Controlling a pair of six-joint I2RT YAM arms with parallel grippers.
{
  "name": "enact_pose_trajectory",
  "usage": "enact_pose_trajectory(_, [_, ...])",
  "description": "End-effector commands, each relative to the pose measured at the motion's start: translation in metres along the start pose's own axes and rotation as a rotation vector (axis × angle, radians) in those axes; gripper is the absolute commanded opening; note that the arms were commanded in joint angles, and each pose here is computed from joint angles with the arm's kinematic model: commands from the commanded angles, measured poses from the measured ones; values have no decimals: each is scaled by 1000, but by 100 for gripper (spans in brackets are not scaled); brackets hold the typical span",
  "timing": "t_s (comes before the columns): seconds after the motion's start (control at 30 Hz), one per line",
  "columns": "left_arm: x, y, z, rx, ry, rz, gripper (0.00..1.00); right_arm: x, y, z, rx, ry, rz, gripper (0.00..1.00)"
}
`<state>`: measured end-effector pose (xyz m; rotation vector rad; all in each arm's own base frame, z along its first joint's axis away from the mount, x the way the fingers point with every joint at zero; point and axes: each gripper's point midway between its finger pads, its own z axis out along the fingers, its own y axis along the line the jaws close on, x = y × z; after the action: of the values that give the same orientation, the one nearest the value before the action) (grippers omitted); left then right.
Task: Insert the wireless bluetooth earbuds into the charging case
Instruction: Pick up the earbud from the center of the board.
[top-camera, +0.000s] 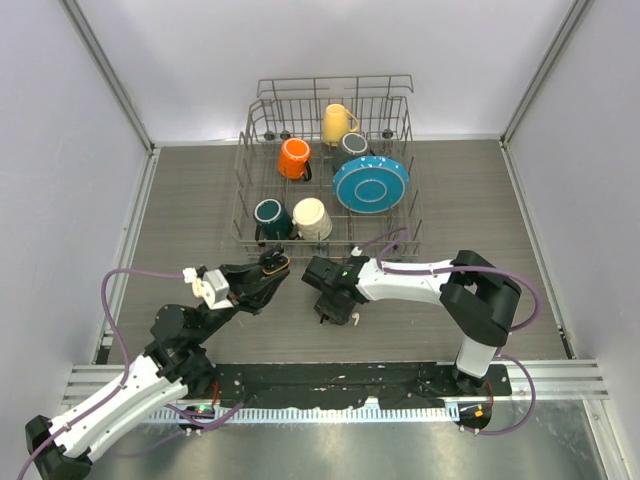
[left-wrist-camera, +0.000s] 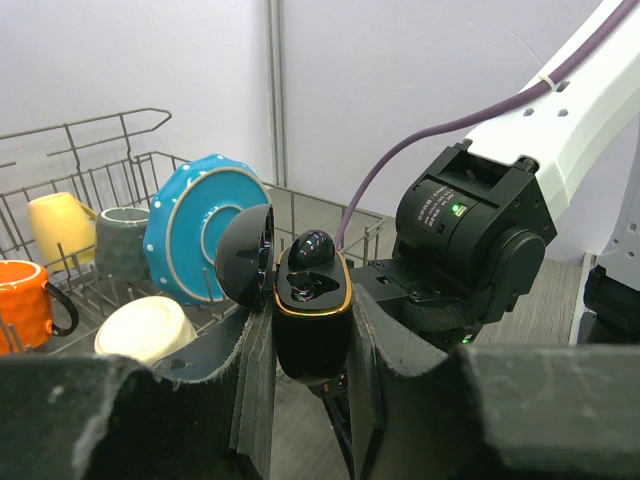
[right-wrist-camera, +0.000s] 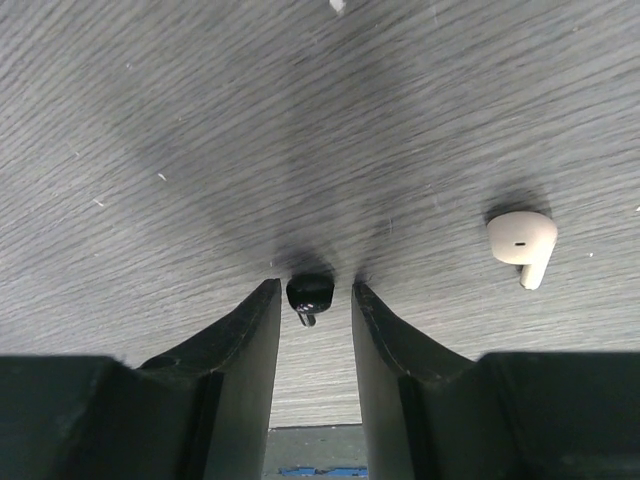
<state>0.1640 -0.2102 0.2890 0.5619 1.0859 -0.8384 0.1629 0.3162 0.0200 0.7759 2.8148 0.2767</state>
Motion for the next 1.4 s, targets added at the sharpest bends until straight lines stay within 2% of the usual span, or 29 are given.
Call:
enact_pose_trajectory(0.0, [-10, 3, 1, -15, -39, 16, 0, -10, 9, 2, -7, -23, 33, 40])
enact_pose_trajectory(0.77, [-9, 3, 1, -16, -37, 14, 0, -13, 0, 15, 38, -31, 53, 36])
enact_pose_trajectory(0.9, [-9, 3, 1, -15, -37, 13, 0, -12, 0, 16, 37, -27, 53, 28])
enact_pose_trajectory(1.13, [-8, 3, 0, -15, -36, 10, 0, -13, -3, 17, 42, -29, 54, 26])
enact_pose_trajectory(1.2, [-8, 3, 0, -17, -36, 10, 0, -12, -4, 17, 45, -27, 52, 20])
enact_pose_trajectory(1.27, [-8, 3, 0, -18, -36, 12, 0, -13, -4, 15, 39, -31, 50, 19])
enact_pose_trajectory(1.37, [-8, 3, 1, -16, -36, 10, 0, -18, -2, 11, 14, -56, 17, 9])
